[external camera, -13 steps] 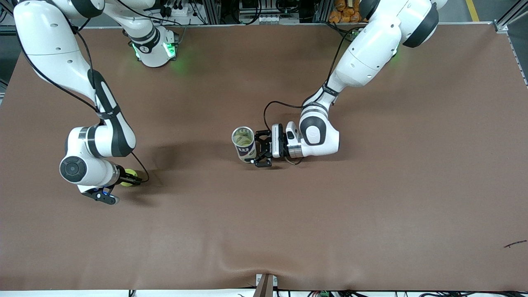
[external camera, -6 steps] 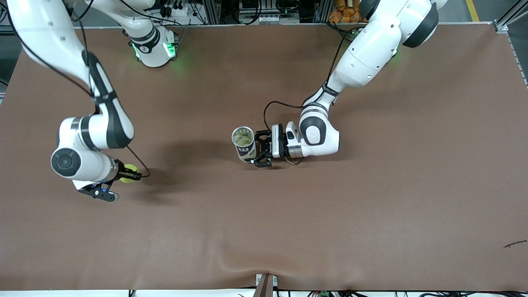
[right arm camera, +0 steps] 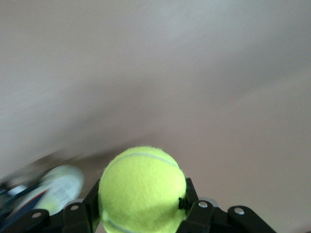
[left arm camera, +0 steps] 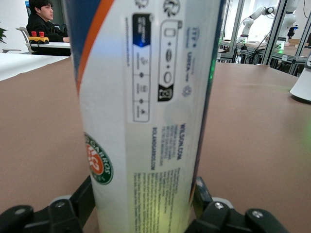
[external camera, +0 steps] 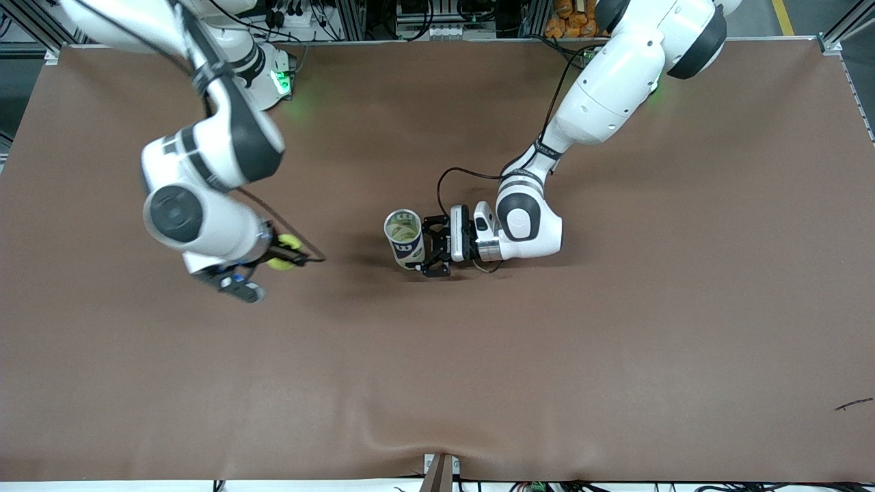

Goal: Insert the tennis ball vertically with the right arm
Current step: 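Carry the second ball over the can's open end with the right gripper, then release the second ball into the can and lift the right gripper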

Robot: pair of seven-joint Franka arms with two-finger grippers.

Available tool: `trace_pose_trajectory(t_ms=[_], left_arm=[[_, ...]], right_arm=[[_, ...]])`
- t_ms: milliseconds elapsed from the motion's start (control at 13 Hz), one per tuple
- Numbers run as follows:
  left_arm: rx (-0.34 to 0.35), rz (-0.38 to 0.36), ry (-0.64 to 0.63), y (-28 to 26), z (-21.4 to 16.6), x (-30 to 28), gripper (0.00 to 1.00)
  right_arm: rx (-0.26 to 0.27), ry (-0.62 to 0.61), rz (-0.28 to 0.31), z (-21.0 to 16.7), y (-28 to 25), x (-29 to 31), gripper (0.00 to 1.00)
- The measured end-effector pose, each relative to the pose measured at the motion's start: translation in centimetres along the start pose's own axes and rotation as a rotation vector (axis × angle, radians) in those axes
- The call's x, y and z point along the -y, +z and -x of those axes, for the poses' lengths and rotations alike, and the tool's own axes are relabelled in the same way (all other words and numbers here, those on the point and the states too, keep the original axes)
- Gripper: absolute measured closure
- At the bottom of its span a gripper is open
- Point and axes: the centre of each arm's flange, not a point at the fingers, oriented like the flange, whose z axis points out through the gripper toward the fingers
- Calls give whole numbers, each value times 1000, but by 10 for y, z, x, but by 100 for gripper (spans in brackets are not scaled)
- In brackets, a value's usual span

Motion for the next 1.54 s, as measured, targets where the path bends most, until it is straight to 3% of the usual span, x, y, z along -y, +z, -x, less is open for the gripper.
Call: trace_pose_trajectory(t_ms=[308,615,846,1308,1538], left_arm=[[0,0,0,0,0,0,16],[0,0,0,0,0,0,16],[0,0,0,0,0,0,16],[0,0,0,0,0,0,16],[1,0,-1,0,1,0,16]], right_arm=[[-21,94,-100,60,-14,55,33],[-2,155,-209,103,-11,97,33],[23,158,-187,131,15,120,33],[34,168,-149,119,43,122,33],[30,173,-158,116,38,122,5]])
